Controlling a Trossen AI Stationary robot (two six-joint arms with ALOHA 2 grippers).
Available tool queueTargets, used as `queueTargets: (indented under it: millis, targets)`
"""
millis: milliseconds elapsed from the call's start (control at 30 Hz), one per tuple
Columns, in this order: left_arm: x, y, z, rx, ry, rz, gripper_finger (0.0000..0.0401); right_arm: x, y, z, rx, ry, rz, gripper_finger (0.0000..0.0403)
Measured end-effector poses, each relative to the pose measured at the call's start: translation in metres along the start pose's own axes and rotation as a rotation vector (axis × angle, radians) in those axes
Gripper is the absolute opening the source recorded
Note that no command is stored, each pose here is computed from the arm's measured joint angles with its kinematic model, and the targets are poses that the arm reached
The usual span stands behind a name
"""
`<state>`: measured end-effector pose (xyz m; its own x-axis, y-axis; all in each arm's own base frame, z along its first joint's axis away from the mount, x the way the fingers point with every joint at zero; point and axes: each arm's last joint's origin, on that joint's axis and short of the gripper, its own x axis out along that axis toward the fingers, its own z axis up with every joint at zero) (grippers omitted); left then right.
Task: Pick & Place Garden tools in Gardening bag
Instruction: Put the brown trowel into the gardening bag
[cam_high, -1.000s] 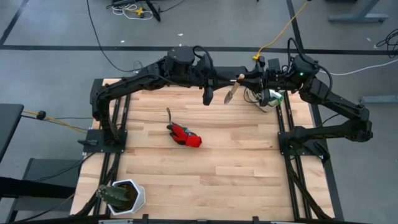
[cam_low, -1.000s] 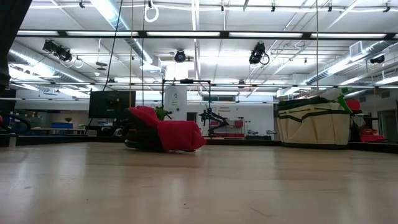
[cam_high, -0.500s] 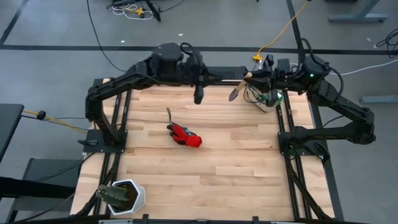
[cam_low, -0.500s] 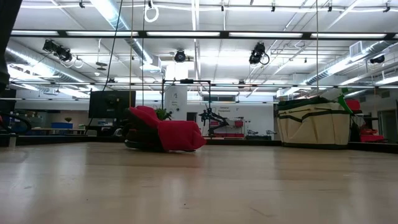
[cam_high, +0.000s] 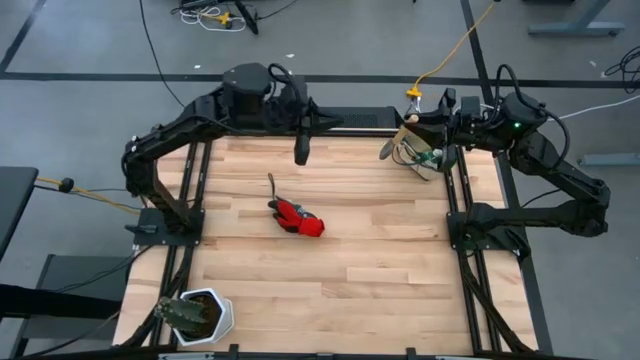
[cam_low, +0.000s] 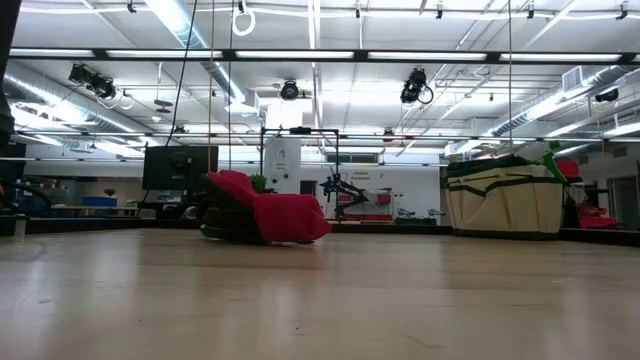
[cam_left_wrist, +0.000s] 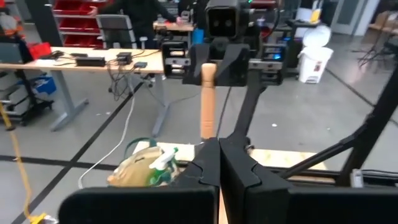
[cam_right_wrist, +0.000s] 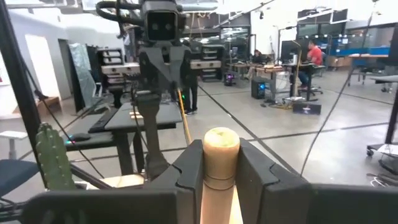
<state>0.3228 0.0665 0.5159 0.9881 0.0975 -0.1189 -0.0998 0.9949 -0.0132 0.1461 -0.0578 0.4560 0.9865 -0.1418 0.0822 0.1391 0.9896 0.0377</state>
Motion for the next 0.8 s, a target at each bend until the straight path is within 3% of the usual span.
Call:
queueTargets:
  millis: [267, 433, 800]
  targets:
    - [0.019, -0.01, -0.024, -0.014, 0.032, -0.025, 0.0001, -0.009, 0.002, -0.005, 0.018, 0.068, -0.024, 0.0061]
    - [0.024, -0.011, -0.036, -0.031, -0.016, -0.049, 0.0001, -0.015, 0.002, -0.009, 0.013, 0.116, -0.075, 0.006]
    - [-0.01, -0.006, -0.061, -0.06, -0.048, -0.032, 0.0001, -0.024, 0.003, -0.018, -0.004, 0.169, -0.118, 0.006]
